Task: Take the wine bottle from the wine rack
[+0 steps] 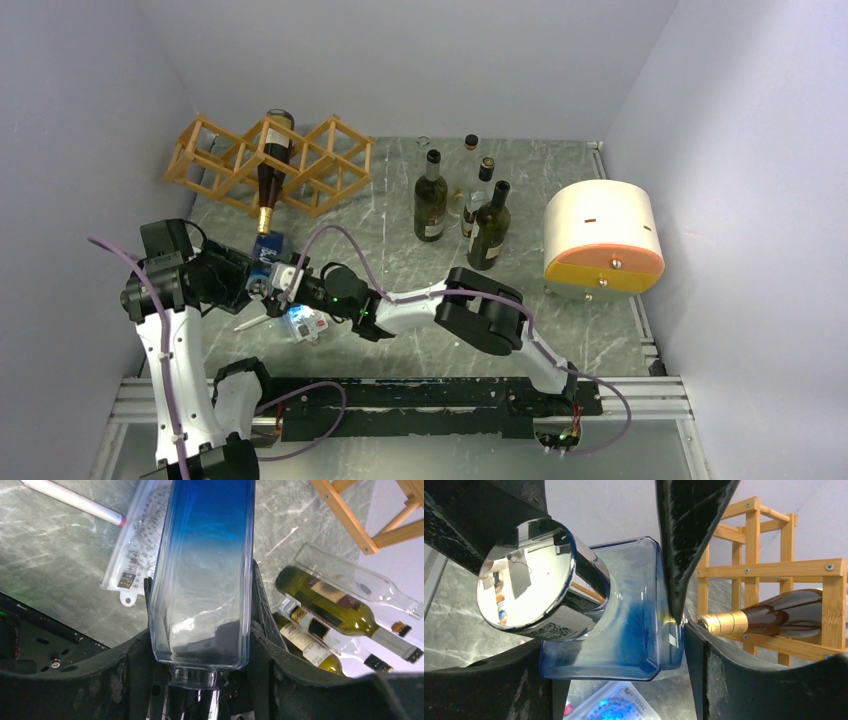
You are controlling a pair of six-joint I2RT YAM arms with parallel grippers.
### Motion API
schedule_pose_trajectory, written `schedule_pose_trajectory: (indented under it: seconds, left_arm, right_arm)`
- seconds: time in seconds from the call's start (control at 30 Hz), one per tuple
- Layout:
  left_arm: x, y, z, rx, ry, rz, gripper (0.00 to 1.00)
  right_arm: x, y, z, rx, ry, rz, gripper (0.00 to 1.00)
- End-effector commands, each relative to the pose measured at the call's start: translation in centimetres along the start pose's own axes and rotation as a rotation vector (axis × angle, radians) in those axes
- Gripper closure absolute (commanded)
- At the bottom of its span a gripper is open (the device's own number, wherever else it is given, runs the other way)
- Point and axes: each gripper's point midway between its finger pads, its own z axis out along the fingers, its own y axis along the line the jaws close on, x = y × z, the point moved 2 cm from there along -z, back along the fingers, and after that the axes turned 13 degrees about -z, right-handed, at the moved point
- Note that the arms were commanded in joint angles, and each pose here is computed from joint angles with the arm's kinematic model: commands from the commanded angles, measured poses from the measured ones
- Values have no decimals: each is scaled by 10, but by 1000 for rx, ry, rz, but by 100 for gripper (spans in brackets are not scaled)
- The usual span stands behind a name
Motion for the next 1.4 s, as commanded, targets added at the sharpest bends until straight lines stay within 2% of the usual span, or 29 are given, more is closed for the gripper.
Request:
schedule_pose_trajectory:
  seconds: [0.0,0.13,0.4,0.53,0.67,0.87,1.17,1.37]
  left_arm:
    - [-3,-33,-24,147,-50,81,24]
    - [-10,-40,-35,161,-109,114,0]
    - [-32,-59,-59,210,-284,229,1]
    - [-39,-78,-79,259,-375,354,1]
    - [-45,-98,-100,283,-457,478,1]
    - [-48,-123,-117,294,-541,622,0]
    - [-47,-156,-114,360,-545,720,0]
    - [-30,-189,-94,523,-470,795,0]
  right_arm:
    - [-17,-10,-1,85,-84,78,60]
    - [-18,-18,-5,123,-87,93,70]
    - [-20,-45,-18,205,-56,127,80]
    - [-22,-64,-26,234,-13,150,87]
    - [-30,-92,-38,263,-7,192,87]
    - [-23,-136,-53,265,101,292,95]
    - [-19,-174,-89,327,239,290,100]
    - [-20,-183,-116,361,341,266,100]
